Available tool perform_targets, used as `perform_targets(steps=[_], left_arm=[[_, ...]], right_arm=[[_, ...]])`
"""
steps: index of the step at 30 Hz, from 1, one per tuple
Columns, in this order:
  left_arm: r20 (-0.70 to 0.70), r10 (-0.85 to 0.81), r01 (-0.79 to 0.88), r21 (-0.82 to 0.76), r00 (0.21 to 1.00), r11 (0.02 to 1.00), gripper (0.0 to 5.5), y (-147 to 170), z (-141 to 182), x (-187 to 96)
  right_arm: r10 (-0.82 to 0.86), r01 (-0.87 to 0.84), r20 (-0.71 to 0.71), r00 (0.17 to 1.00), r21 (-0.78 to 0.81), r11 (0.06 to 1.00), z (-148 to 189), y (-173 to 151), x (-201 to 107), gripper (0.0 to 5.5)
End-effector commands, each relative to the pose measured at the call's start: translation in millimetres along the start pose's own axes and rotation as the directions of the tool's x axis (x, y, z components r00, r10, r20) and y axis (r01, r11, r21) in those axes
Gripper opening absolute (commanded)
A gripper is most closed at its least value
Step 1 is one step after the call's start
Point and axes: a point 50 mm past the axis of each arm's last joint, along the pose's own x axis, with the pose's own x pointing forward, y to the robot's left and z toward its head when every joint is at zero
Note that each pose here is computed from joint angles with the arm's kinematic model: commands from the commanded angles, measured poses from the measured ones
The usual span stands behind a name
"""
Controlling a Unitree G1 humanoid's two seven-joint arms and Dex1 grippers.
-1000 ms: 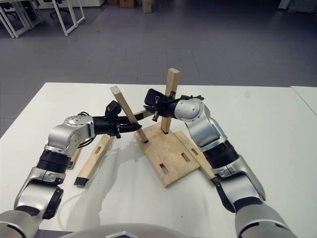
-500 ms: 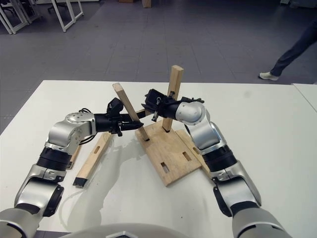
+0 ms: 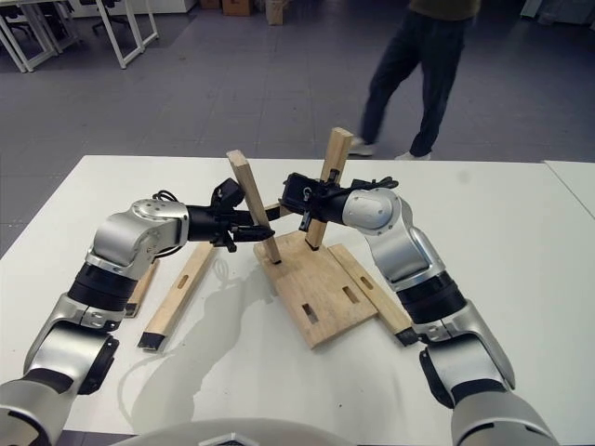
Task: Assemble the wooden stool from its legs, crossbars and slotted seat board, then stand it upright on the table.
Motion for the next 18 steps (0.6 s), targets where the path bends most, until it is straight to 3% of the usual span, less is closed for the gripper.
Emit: perform_targets(steps=[1, 4, 7, 9, 12, 17, 18], left_arm=[[-0.211, 0.092, -0.116, -0.105, 0.973, 0.988, 2.04, 8.4, -62.9, -4.4], [-0.135, 0.093, -0.114, -0.153, 0.986, 0.982, 2.04, 6.8, -68.2, -5.1], [-0.031, 0.075, -0.08, -0.196, 0.997, 0.977, 2.04, 3.0, -61.2, -6.1], [-0.018, 0.071, -0.073, -0.199, 0.997, 0.977, 2.04, 2.4, -59.3, -6.7], [-0.02, 0.072, -0.075, -0.191, 0.997, 0.979, 2.04, 3.3, -56.5, -6.8], [-0.04, 0.126, -0.13, -0.103, 0.991, 0.986, 2.04, 7.6, -45.7, -7.2], [-0.035, 0.131, -0.133, -0.082, 0.991, 0.988, 2.4, 6.9, -41.8, -6.6]], right_arm=[[0.152, -0.14, -0.063, 0.986, 0.157, 0.978, -24.6, 38.9, 9.3, 1.54], [-0.001, -0.017, 0.096, 0.995, 0.195, 0.981, 5.4, 15.3, 7.7, 1.54], [-0.215, 0.118, 0.294, 0.931, 0.314, 0.942, 40.2, -18.8, -7.4, 1.54], [-0.305, 0.165, 0.348, 0.886, 0.376, 0.912, 48.4, -30.5, -17.7, 1.54], [-0.413, 0.233, 0.366, 0.834, 0.446, 0.864, 49.3, -42.6, -32.2, 1.54], [-0.502, 0.331, 0.275, 0.82, 0.487, 0.808, 28.3, -52.6, -48.5, 1.54], [-0.509, 0.344, 0.258, 0.821, 0.487, 0.803, 24.4, -53.0, -50.1, 1.54]])
